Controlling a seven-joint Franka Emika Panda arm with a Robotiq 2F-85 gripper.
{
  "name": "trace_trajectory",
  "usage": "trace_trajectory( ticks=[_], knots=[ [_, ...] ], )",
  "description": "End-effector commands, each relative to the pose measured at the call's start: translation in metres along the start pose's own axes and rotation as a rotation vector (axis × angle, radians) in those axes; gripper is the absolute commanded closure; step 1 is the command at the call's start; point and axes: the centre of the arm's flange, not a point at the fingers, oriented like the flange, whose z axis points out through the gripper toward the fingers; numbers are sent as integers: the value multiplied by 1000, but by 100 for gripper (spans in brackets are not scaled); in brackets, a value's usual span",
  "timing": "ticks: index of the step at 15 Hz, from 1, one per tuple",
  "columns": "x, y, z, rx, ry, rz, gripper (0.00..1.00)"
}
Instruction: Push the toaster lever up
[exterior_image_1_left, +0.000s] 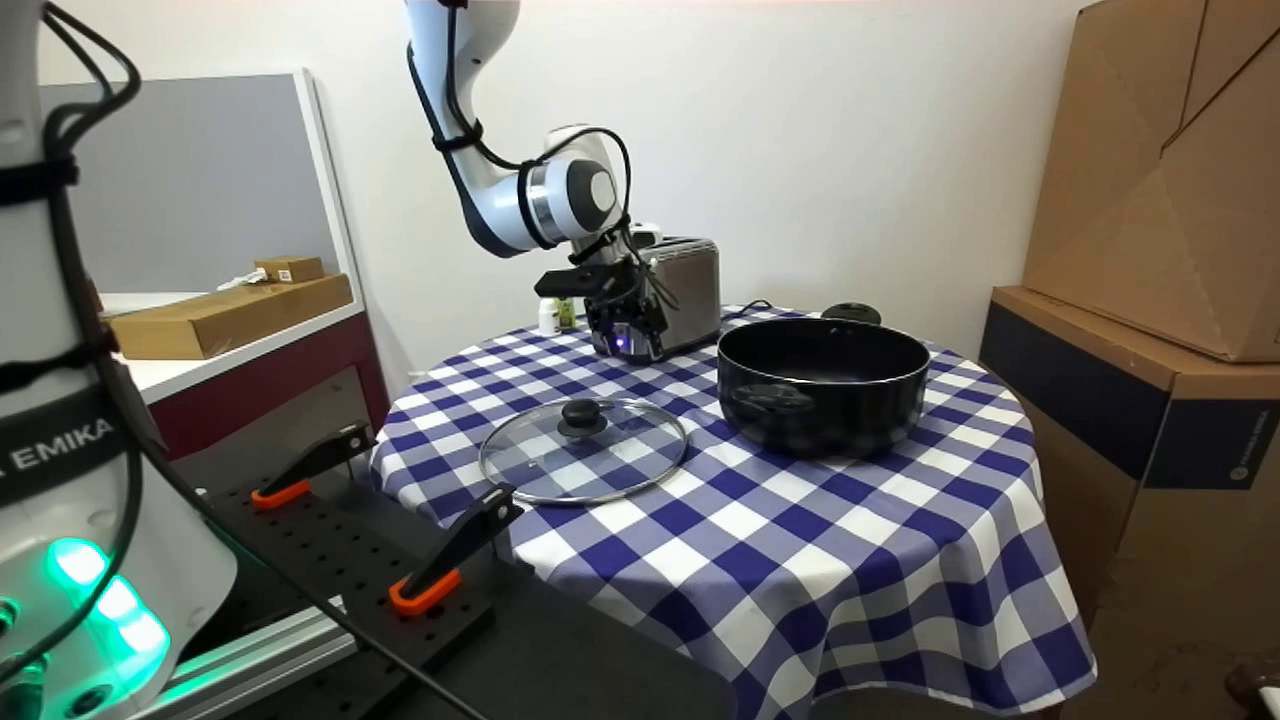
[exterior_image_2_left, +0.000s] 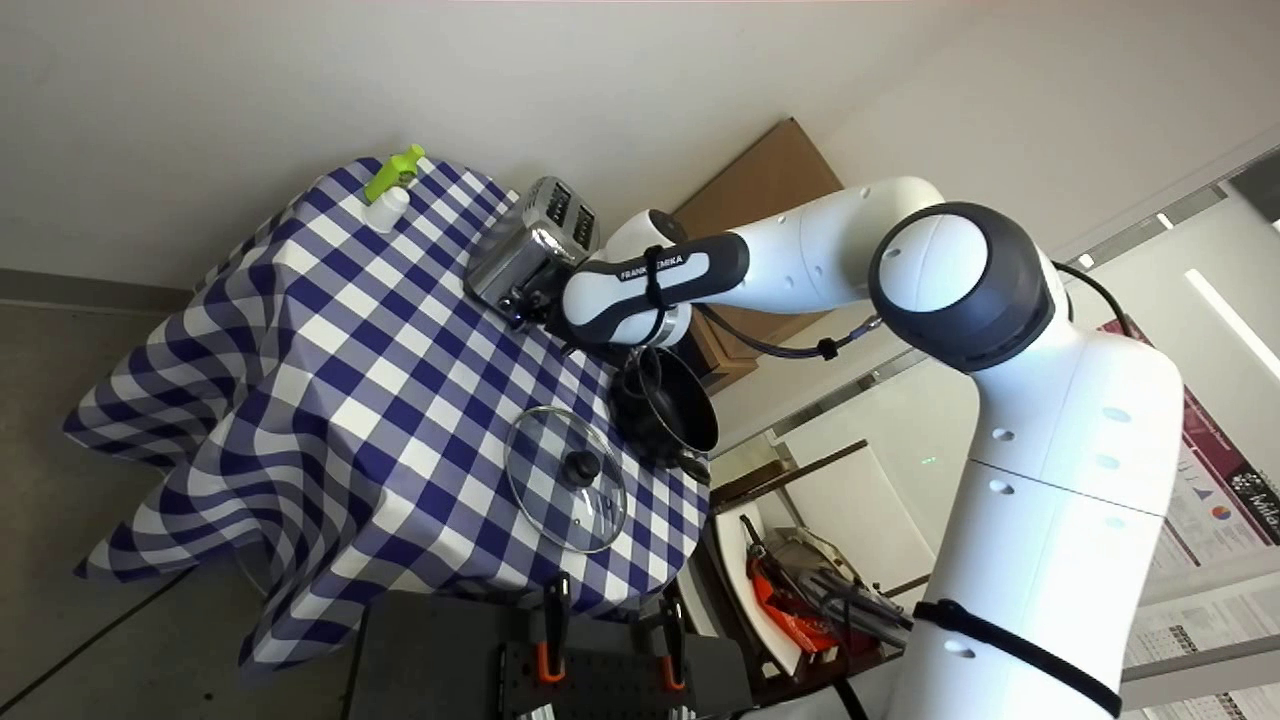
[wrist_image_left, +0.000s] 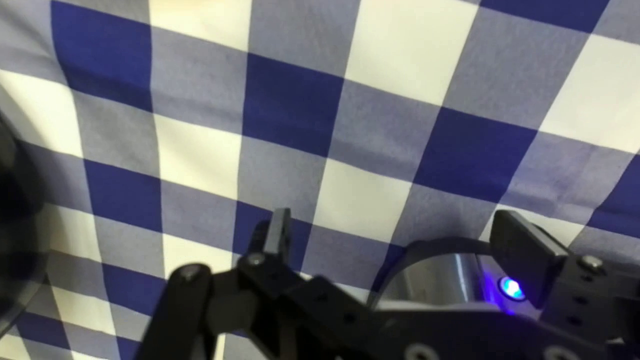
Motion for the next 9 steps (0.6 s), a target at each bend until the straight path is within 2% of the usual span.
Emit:
trace_trajectory(
  ticks=[1,9],
  knots=[
    [2,-9,8,10,62,10,0],
    [-5,-6,-2,-1,130,-6,0]
  ],
)
